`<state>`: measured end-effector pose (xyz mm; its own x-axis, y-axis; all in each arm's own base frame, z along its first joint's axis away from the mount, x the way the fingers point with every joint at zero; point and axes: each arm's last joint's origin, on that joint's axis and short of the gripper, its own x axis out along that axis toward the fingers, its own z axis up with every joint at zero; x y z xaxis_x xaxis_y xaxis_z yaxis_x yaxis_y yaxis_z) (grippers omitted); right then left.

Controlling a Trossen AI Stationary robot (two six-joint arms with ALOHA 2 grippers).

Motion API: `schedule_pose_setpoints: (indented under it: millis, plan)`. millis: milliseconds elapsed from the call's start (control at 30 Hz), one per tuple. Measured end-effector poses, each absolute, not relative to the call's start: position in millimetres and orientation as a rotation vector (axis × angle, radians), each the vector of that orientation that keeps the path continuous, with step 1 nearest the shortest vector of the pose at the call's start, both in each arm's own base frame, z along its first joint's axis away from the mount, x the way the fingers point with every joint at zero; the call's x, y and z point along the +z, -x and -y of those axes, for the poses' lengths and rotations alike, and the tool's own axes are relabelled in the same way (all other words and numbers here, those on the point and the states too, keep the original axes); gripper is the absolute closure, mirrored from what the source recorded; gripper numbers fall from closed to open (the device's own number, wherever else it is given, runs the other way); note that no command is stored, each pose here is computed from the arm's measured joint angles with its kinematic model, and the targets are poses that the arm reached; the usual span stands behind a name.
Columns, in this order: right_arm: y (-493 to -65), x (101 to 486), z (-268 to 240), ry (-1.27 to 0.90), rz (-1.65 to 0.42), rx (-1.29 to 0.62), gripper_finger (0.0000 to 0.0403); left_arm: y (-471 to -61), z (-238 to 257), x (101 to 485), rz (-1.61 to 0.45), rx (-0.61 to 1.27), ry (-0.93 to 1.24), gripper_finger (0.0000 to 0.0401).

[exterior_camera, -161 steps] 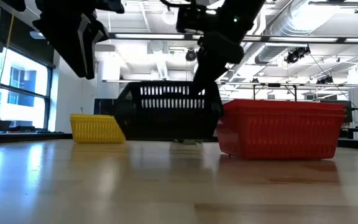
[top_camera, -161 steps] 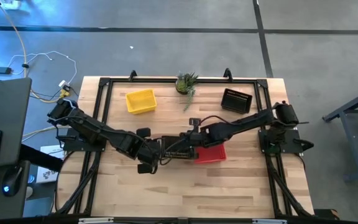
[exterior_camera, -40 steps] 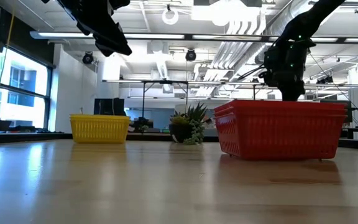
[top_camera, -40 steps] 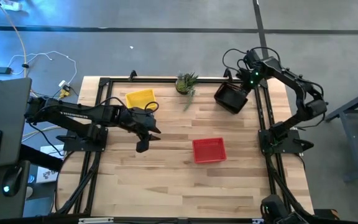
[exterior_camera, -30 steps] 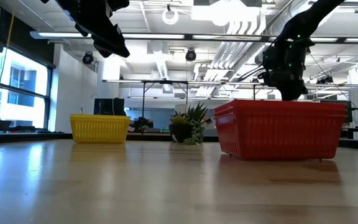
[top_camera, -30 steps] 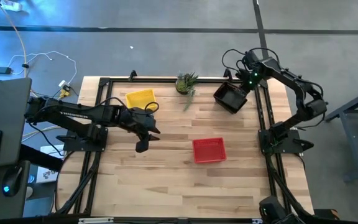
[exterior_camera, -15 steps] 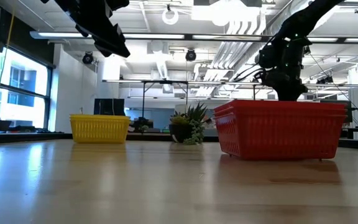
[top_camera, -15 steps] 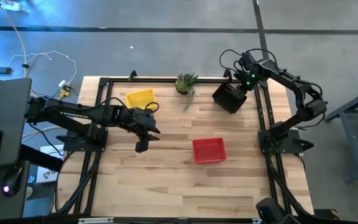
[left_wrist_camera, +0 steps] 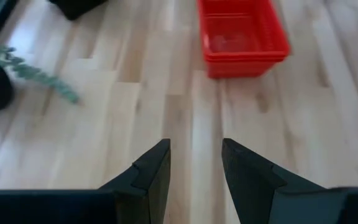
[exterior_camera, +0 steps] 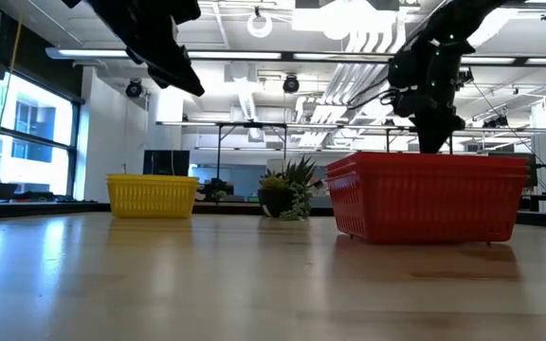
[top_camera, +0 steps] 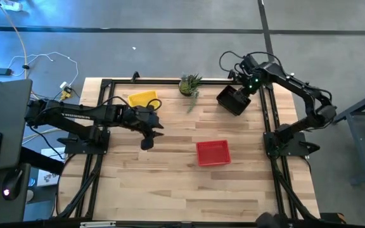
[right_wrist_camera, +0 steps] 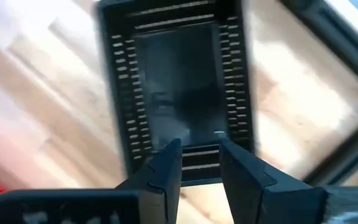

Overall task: Stack baskets by color
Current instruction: Adjust the stacked black bins on the table

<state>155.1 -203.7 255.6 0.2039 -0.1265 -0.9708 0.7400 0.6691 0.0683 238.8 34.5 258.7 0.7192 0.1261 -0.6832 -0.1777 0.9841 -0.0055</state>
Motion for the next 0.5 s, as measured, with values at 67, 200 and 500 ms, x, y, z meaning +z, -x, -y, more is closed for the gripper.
schedule_pose_setpoints:
  millis: [67, 200, 500]
  plan:
    - [-165.1, 255.6, 194.8, -0.609, -1.234, -0.638, 0.0309, -238.3, -37.7, 258.7, -0.749, 0.193, 0.072, 0.0270]
    - [-183.9, 249.4, 175.1, -0.606, -1.246, -0.560, 0.0309, -237.4, -42.8, 258.7, -0.749, 0.216, 0.079, 0.0270]
    - [-201.3, 214.0, 133.3, -0.630, -1.333, -0.477, 0.0309, -237.2, -44.3, 258.8, -0.748, 0.223, 0.083, 0.0270]
